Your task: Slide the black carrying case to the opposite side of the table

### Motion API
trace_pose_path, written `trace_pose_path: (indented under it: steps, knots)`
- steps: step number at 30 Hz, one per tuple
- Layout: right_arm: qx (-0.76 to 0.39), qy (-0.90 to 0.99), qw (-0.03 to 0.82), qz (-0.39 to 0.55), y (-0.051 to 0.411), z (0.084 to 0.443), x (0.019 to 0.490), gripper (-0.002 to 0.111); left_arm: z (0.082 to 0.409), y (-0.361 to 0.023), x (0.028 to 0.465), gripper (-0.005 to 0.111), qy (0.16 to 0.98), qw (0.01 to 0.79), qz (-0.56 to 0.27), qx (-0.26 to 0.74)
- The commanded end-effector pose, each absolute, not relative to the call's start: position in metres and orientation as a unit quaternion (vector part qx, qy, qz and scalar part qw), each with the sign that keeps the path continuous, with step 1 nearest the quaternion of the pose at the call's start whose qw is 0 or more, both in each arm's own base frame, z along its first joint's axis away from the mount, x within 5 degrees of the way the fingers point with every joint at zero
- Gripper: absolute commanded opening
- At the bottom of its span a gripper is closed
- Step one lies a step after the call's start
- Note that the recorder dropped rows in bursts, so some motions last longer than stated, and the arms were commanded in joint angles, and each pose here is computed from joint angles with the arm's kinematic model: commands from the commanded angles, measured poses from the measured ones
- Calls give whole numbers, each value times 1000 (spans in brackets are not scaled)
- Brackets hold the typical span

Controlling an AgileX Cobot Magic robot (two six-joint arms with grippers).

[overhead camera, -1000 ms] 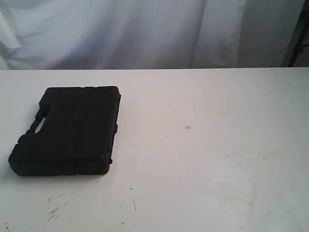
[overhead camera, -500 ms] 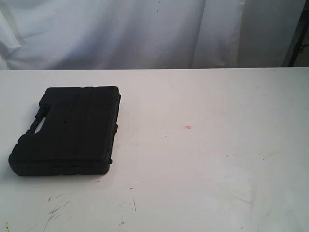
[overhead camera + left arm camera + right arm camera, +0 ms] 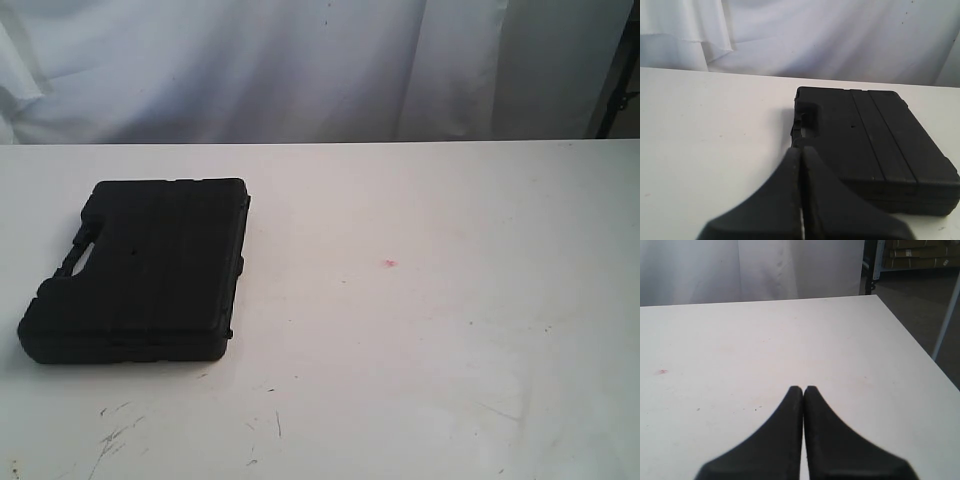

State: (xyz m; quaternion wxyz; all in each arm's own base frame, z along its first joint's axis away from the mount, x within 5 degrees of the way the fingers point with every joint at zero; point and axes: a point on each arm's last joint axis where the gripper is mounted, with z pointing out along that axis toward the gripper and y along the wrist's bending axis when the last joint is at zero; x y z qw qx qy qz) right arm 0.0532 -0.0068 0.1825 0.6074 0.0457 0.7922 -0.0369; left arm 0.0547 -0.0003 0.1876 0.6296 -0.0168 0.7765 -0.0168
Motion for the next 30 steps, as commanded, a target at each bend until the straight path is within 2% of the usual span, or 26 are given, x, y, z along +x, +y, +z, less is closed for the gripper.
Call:
trace_pose_path:
  steps: [1, 30]
  knots:
    - [47, 791, 609, -34, -7, 182, 53, 0, 187, -1, 55, 0, 773, 633, -25, -20]
    - [49, 791, 610, -31, -6, 182, 53, 0, 187, -1, 55, 0, 773, 633, -24, -19]
